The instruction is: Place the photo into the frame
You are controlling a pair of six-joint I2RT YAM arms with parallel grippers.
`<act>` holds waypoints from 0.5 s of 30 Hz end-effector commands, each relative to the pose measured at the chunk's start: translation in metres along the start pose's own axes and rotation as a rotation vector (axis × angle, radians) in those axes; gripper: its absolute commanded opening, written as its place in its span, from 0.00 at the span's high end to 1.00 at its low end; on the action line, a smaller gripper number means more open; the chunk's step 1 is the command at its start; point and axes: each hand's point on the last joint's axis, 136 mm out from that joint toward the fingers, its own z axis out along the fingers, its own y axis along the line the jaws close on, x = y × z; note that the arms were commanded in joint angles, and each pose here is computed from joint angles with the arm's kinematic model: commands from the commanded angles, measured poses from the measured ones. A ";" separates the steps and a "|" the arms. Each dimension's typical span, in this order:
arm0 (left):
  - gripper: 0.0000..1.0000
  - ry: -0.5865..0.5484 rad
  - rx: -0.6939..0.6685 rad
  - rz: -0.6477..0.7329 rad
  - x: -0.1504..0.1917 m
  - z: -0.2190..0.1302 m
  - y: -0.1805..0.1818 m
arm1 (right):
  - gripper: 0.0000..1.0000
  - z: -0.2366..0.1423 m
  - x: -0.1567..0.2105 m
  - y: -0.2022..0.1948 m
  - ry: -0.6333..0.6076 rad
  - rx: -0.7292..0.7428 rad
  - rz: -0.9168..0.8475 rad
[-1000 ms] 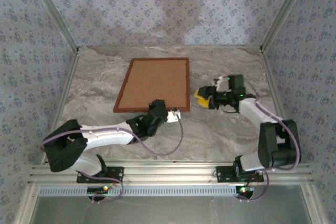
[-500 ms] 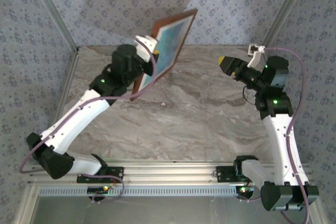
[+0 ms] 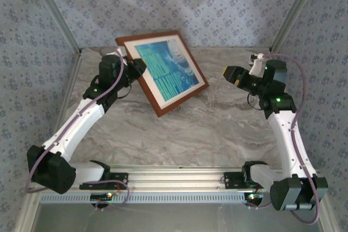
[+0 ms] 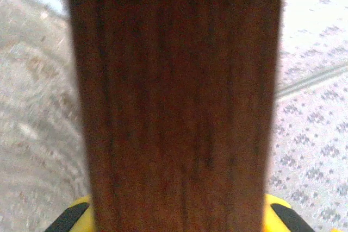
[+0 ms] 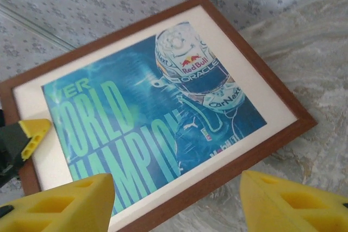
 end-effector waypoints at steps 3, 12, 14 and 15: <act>1.00 -0.096 0.355 -0.205 -0.043 -0.035 -0.061 | 0.35 0.021 0.031 -0.024 0.105 0.045 0.020; 1.00 0.175 0.252 -0.373 0.016 -0.017 0.029 | 0.32 0.052 0.045 -0.070 0.187 0.164 0.016; 1.00 0.231 0.247 -0.393 0.030 -0.015 0.044 | 0.32 0.059 0.045 -0.081 0.200 0.190 0.019; 1.00 0.268 0.248 -0.395 0.037 -0.013 0.049 | 0.32 0.063 0.044 -0.086 0.204 0.203 0.017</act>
